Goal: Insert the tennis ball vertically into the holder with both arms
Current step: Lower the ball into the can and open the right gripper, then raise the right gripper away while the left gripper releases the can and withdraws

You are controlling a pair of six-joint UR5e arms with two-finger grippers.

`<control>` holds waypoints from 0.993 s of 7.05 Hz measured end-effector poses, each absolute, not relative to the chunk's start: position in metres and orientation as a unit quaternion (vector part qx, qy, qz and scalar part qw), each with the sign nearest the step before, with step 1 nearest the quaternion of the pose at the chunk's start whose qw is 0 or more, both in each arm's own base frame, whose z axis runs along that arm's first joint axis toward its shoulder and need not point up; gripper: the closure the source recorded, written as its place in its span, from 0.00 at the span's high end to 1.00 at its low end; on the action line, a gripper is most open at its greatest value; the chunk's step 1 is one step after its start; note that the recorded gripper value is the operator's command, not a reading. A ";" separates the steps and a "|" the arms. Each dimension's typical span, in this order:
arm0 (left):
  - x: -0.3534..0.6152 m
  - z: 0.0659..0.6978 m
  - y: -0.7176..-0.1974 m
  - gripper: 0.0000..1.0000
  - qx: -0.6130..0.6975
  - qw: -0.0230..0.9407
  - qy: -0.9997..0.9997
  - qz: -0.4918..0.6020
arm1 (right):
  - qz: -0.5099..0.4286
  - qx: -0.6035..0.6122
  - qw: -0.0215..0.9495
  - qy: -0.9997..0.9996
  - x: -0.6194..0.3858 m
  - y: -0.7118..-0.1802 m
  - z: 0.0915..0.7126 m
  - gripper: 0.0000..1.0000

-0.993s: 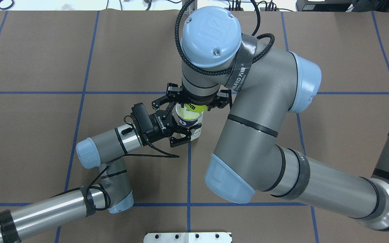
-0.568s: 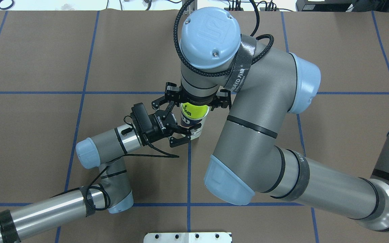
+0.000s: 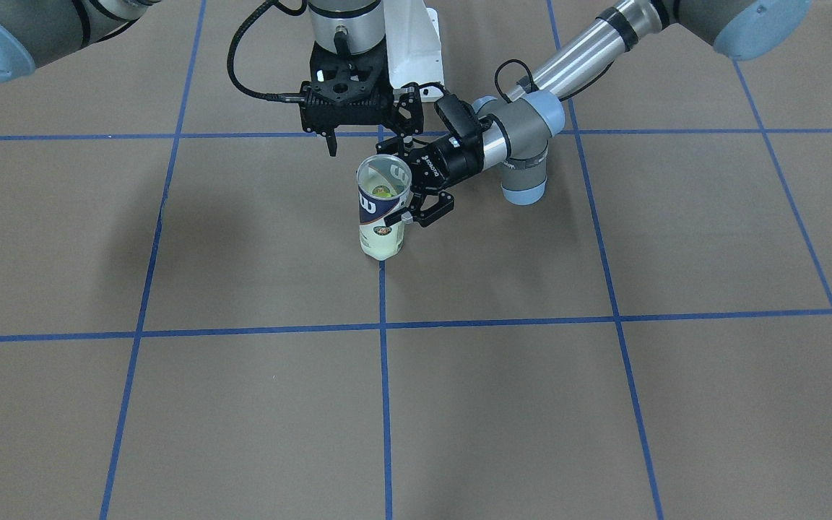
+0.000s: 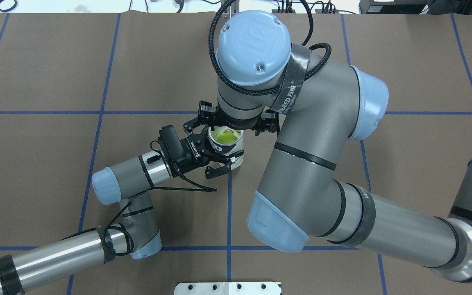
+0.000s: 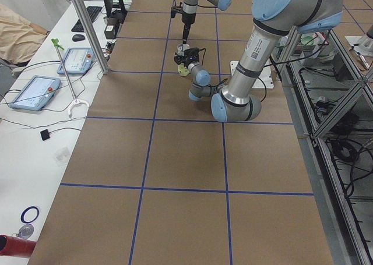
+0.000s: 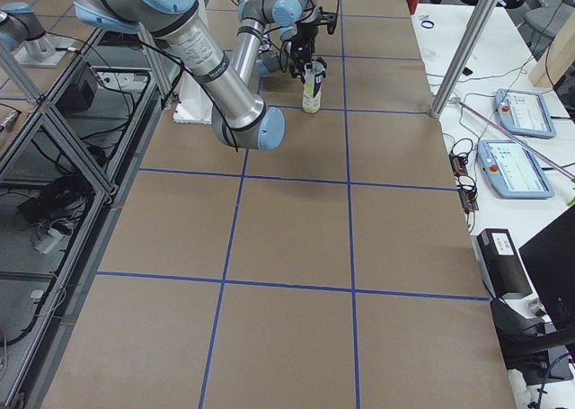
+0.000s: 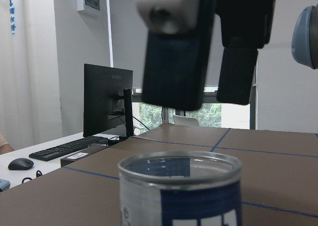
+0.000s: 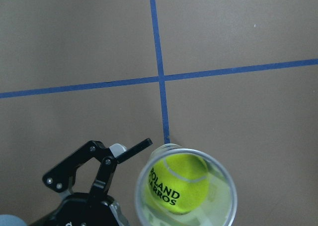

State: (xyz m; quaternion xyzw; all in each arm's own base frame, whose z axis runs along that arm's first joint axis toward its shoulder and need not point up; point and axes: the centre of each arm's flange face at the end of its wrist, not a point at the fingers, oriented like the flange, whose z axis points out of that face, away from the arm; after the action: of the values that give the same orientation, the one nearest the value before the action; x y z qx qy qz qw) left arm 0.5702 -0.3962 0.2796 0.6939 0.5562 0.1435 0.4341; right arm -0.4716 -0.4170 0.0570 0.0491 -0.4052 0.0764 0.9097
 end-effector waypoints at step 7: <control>0.539 0.276 -0.396 0.98 0.705 0.418 0.558 0.130 | 0.049 0.065 0.906 -0.415 -0.385 -0.481 0.076 0.99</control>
State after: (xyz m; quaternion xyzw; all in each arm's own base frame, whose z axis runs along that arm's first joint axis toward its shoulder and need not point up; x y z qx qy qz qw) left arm 0.5394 -0.3965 0.2760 0.7053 0.5578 0.1304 0.4177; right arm -0.3855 -0.4807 0.0758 0.0645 -0.4154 0.0491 0.9060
